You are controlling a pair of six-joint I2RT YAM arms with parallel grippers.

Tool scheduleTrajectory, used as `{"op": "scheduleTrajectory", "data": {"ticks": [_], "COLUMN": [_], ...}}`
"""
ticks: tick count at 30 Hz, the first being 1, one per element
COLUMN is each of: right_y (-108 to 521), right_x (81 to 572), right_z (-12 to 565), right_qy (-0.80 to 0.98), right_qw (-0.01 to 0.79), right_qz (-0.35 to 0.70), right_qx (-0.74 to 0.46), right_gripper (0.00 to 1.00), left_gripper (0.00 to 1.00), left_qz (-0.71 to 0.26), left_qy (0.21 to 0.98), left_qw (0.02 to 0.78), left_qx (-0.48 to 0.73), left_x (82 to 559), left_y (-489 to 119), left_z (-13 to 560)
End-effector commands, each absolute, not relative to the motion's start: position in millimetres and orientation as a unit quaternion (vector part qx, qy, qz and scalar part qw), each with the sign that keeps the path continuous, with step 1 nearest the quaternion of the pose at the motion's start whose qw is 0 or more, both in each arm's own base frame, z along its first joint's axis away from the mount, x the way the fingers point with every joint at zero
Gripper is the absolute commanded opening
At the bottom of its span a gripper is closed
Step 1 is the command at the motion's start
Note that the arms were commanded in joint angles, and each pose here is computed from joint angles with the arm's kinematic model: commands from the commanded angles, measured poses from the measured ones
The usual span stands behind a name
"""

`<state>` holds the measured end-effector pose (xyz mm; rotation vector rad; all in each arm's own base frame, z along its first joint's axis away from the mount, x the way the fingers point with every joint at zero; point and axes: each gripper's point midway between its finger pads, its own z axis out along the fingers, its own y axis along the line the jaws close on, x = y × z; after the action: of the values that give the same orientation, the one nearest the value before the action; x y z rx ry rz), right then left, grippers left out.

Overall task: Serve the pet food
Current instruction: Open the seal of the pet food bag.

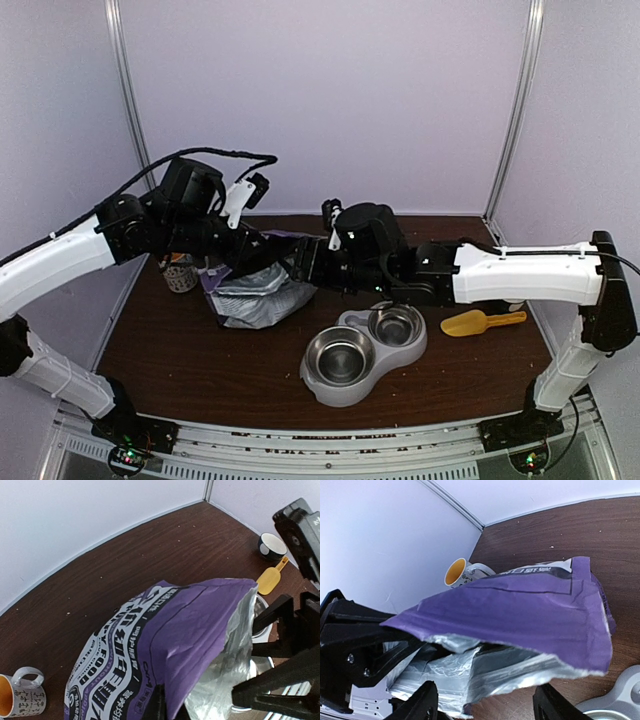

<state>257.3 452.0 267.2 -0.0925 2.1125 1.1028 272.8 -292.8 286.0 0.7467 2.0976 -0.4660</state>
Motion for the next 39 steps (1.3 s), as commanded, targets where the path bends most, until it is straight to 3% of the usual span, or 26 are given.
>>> {"op": "scheduleTrajectory", "data": {"ticks": [1,15,21,24,30,39], "right_y": [444,398,367,376,411,422], "right_x": [264,261,249,248,248,259], "right_z": [267,184,159,164,218,221], "right_qy": [0.832,0.895,0.907,0.896,0.847,0.85], "right_qw": [0.391,0.386,0.372,0.377,0.392,0.402], "right_qz": [0.393,0.22,0.191,0.232,0.358,0.336], "right_qx": [-0.009,0.045,0.057,0.041,0.025,0.052], "right_gripper": [0.65,0.59,0.53,0.52,0.63,0.72], "left_gripper": [0.0,0.0,0.0,0.0,0.0,0.0], "left_qz": [-0.267,-0.286,-0.271,-0.29,-0.31,-0.333], "left_qy": [0.799,0.796,0.796,0.791,0.791,0.791], "left_qw": [0.461,0.483,0.503,0.495,0.475,0.464], "left_qx": [0.277,0.226,0.199,0.213,0.229,0.221], "left_x": [260,247,254,250,243,237], "left_y": [-314,-335,-327,-336,-345,-347], "left_z": [319,302,305,305,299,295]}}
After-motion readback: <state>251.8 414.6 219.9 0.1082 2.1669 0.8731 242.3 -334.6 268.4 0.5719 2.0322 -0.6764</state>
